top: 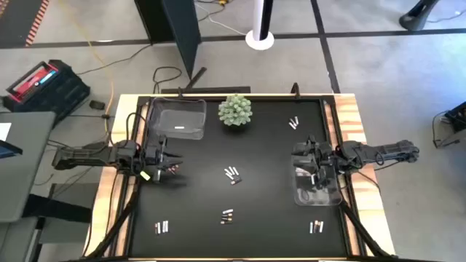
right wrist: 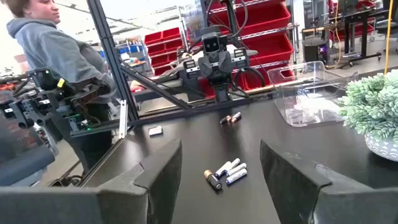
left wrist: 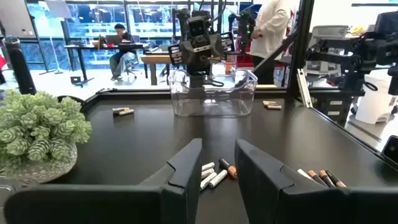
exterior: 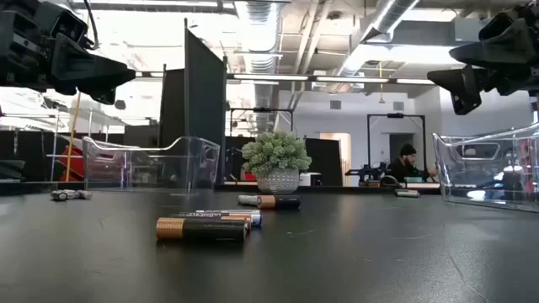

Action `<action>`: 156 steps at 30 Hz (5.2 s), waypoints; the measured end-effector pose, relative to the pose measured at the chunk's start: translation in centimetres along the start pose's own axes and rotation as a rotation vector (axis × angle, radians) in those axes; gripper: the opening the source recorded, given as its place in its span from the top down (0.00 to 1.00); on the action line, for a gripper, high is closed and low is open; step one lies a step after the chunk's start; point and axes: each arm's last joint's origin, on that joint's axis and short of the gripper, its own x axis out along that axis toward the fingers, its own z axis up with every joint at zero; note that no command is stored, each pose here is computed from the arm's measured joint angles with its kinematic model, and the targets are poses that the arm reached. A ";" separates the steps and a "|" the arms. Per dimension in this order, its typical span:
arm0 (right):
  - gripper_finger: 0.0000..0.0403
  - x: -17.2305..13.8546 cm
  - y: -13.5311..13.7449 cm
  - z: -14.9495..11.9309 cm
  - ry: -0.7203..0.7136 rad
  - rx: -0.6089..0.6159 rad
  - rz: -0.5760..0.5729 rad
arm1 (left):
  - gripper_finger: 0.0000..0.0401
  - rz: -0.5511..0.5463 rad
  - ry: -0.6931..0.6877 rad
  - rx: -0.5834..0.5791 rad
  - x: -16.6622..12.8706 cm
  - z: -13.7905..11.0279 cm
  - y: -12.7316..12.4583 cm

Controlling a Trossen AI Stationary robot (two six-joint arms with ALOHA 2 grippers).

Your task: Sort batteries

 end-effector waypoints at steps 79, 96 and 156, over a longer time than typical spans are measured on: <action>0.42 0.0 0.0 0.0 0.000 0.000 0.000 | 0.77 0.000 0.000 0.000 0.0 0.0 0.0; 0.42 0.0 0.0 0.0 0.000 0.000 0.000 | 0.77 0.002 -0.002 0.003 0.0 0.0 0.0; 0.42 0.0 0.0 0.0 0.000 0.000 0.000 | 0.81 0.749 0.492 -0.437 10.3 13.5 10.5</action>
